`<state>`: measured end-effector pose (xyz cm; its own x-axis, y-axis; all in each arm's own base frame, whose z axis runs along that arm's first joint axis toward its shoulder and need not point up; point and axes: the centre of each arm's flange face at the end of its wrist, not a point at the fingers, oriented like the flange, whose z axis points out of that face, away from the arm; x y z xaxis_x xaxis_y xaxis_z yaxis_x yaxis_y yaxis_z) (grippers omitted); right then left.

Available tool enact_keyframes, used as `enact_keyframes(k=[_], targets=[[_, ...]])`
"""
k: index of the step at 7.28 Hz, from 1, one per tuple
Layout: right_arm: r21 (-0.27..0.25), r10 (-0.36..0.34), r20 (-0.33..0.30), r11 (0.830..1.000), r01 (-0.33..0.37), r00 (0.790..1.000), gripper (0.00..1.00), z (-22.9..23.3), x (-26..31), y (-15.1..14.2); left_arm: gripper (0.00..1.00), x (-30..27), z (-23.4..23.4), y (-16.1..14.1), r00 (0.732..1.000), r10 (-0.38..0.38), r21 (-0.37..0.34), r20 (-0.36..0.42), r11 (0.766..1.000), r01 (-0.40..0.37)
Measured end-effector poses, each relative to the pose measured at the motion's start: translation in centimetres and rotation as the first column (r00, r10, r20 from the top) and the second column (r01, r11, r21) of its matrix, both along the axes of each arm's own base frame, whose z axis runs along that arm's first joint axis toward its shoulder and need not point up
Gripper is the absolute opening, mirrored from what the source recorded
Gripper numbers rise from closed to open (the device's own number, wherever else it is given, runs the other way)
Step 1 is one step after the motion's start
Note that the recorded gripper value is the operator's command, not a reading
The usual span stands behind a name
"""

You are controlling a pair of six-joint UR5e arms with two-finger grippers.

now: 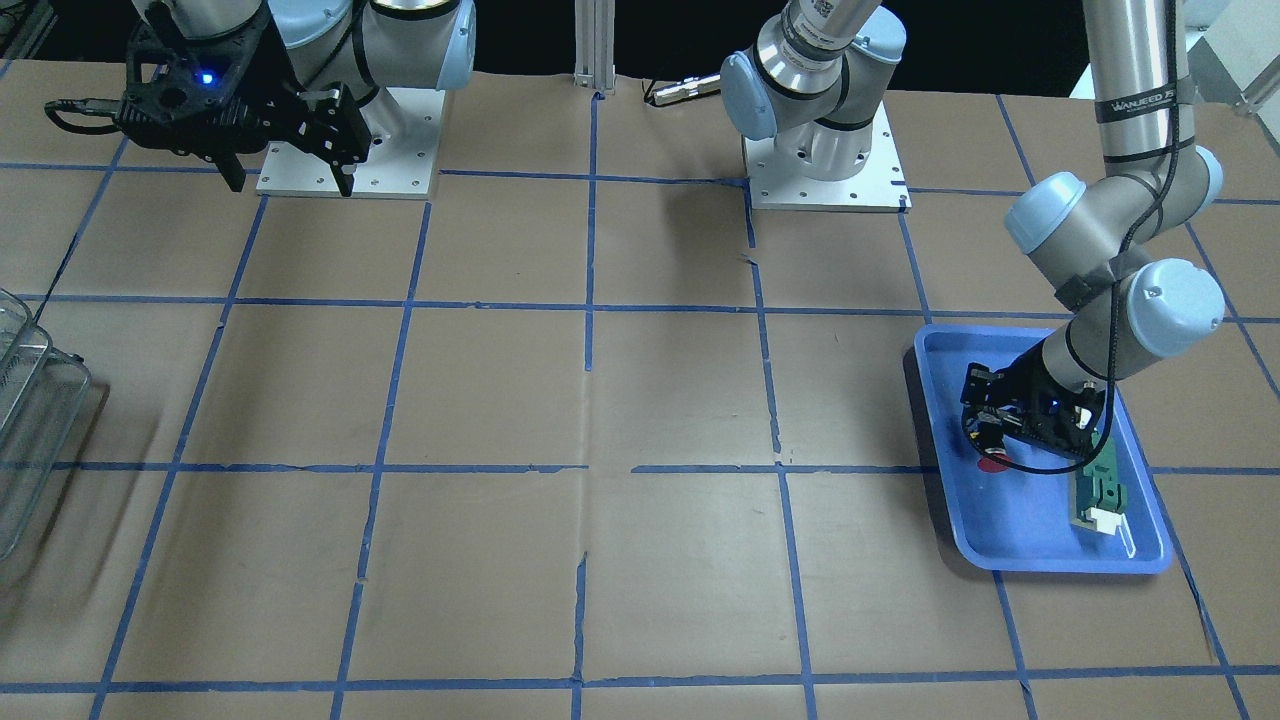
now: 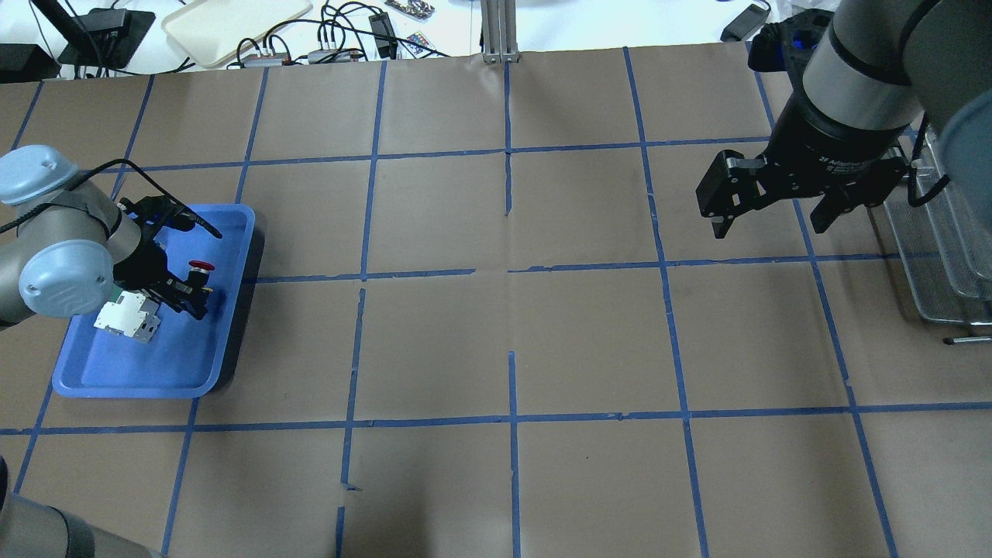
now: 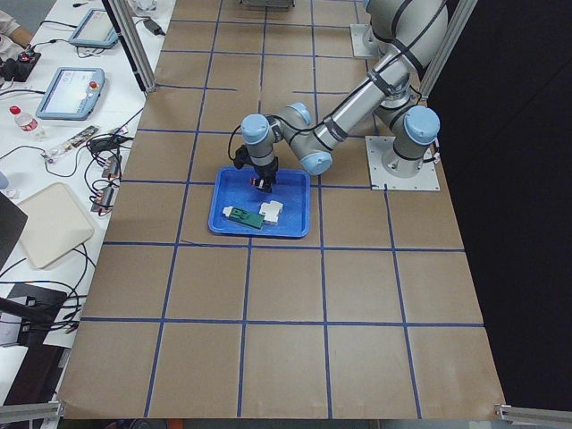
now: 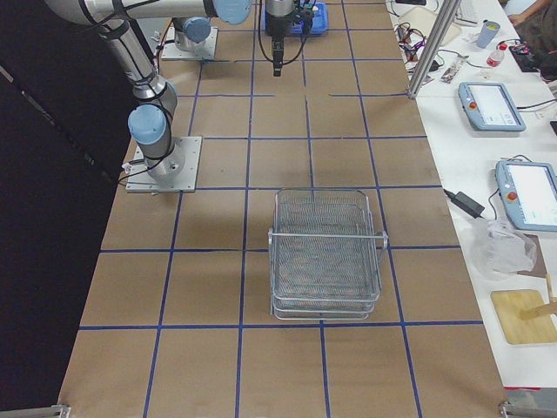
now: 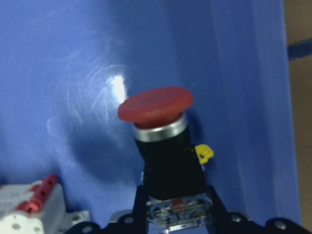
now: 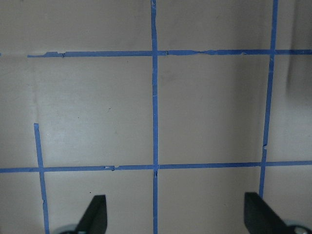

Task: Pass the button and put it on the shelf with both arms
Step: 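Lift the button and carry it toward the right gripper while the right arm approaches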

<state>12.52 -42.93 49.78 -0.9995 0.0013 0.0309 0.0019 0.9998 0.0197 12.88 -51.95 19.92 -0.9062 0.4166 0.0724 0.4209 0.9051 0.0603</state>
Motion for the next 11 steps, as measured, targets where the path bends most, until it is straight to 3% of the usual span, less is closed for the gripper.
enact_keyframes(k=[1,2,4,6,7,8,9,10,11], targets=[[0.0,0.0,0.0,1.0,0.0,1.0,1.0,0.0,0.0,0.0,0.0,-0.9,1.6,-0.7,0.99,-0.13,-0.069,-0.05,0.99,0.126],[-0.001,0.0,0.0,1.0,0.0,1.0,1.0,0.0,0.0,0.0,0.0,-2.4,3.0,-1.4,0.952,-0.295,-0.138,-0.085,0.949,0.282],[-0.001,-0.03,0.0,1.0,0.03,1.0,1.0,0.0,-0.3,-0.1,0.0,-8.5,5.3,-2.5,0.795,-0.604,-0.227,-0.063,0.784,0.577],[0.014,-0.163,0.062,0.987,0.162,0.985,1.0,-0.2,-1.3,-1.0,0.0,-16.6,7.8,-3.4,0.659,-0.752,-0.272,-0.021,0.638,0.72],[0.039,-0.264,0.137,0.964,0.261,0.955,1.0,-0.4,-2.0,-1.7,0.0,-21.8,8.9,-3.3,0.579,-0.815,-0.318,-0.024,0.555,0.768],[0.079,-0.384,0.213,0.923,0.376,0.898,1.0,-0.5,-2.6,-2.3,0.0,-26.8,10.0,-2.7,0.501,-0.865,-0.379,-0.032,0.474,0.795],[0.132,-0.489,0.288,0.872,0.472,0.823,1.0,-0.4,-2.6,-2.7,0.0,-31.0,11.2,-2.3,0.437,-0.899,-0.438,-0.036,0.408,0.801],[0.202,-0.587,0.354,0.809,0.553,0.729,1.0,-0.3,-2.6,-3.2,0.0,-34.9,12.9,-1.9,0.379,-0.925,-0.484,-0.027,0.344,0.804],[0.281,-0.668,0.397,0.741,0.609,0.629,1.0,-0.5,-3.0,-4.1,0.0,-38.6,14.7,-1.1,0.337,-0.941,-0.516,-0.014,0.296,0.804]])
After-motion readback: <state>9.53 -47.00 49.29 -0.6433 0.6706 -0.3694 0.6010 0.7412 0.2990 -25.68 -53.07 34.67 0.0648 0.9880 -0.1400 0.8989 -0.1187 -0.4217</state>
